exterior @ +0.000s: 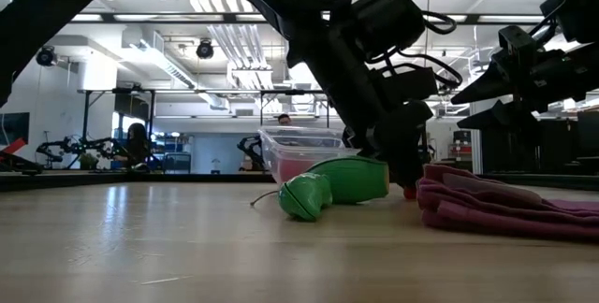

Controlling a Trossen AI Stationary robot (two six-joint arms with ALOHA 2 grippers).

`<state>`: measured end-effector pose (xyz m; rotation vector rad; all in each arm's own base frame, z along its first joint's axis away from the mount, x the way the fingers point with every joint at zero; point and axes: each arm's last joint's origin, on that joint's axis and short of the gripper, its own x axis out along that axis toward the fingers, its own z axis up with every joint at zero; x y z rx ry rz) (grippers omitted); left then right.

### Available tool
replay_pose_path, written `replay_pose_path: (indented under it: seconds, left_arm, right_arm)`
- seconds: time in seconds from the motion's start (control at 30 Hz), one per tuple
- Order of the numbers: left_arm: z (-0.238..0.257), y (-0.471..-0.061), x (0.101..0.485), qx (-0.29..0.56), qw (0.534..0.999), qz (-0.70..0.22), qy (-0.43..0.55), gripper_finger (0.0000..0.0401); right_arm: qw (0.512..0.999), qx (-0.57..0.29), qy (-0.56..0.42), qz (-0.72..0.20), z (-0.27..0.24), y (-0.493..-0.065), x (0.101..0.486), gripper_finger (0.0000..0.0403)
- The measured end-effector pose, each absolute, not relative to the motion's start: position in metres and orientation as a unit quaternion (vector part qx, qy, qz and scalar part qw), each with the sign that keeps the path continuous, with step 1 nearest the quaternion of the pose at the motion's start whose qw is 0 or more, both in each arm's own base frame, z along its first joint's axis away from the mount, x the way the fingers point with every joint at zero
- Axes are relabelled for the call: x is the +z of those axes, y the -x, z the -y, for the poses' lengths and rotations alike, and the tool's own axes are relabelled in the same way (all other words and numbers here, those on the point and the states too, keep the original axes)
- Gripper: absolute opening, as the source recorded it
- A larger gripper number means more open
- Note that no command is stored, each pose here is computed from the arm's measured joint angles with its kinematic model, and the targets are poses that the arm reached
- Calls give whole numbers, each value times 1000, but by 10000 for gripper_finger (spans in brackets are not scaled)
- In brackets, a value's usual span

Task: Pick and placing Produce into tupperware
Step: Put the red strawberry into the transparent bin

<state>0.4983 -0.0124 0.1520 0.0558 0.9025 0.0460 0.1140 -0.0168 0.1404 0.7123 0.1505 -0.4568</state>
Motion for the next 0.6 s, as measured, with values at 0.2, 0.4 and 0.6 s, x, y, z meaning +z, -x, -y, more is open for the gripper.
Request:
replay_pose_path:
  seconds: [0.2,0.4,0.6]
  left_arm:
    - [12,-498,152,28,899,-435,-30,196]
    - [11,-498,152,37,899,-436,-34,195]
    - [11,-498,152,37,896,-440,-35,195]
  right_arm:
    - [909,-222,-345,-73,17,-114,140,219]
    - [909,-221,-345,-73,17,-114,140,219]
    - [909,-221,-345,-73,17,-114,140,219]
